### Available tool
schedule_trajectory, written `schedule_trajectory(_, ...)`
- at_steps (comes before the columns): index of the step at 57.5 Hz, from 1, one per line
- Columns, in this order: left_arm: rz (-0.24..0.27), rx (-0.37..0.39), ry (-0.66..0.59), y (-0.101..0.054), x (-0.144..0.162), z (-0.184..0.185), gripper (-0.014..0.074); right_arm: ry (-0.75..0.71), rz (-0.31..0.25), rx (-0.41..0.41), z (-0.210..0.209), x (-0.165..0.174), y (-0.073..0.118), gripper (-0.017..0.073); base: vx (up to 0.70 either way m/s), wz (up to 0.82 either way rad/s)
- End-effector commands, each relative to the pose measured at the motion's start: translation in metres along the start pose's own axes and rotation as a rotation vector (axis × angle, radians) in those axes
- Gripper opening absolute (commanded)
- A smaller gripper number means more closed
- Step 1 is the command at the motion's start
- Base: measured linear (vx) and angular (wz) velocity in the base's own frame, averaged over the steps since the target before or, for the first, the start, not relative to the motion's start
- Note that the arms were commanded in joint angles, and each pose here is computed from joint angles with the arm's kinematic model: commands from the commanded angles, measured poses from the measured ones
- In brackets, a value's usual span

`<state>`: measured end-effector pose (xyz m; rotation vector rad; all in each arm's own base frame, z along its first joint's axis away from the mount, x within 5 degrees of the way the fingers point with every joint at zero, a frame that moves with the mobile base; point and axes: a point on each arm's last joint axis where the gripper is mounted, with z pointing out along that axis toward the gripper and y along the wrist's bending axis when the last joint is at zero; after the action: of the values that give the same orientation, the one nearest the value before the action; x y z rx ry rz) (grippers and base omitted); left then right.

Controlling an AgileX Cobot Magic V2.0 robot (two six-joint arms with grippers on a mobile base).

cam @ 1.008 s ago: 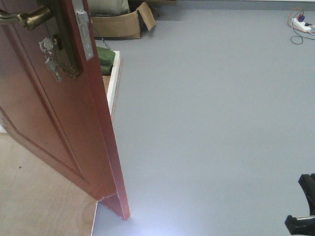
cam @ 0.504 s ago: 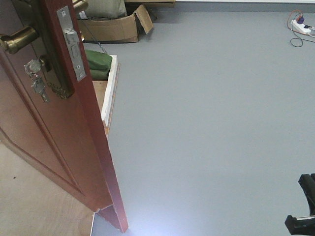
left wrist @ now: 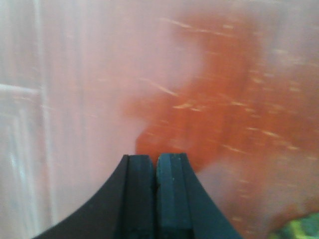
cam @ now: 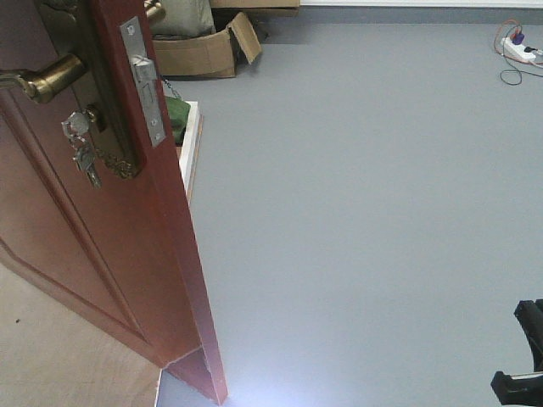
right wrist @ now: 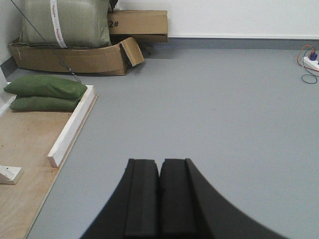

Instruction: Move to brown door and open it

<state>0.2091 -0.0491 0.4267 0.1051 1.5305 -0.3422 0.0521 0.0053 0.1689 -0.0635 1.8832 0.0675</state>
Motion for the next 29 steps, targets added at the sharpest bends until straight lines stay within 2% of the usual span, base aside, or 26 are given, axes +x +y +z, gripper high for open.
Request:
schedule_trajectory(1, -0.006, -0.017, -0.061, -0.001, -0.0148, -0.0047, -0.0003, -0.08, -0.014, 0.008, -0.0002, -0.0062, -0.0007, 0.0, 0.11, -0.02)
schedule_trajectory(29, -0.006, -0.017, -0.061, -0.001, -0.0148, -0.0047, -0.0003, -0.08, -0.014, 0.008, -0.0002, -0.0062, -0.0007, 0.0, 0.14, -0.03)
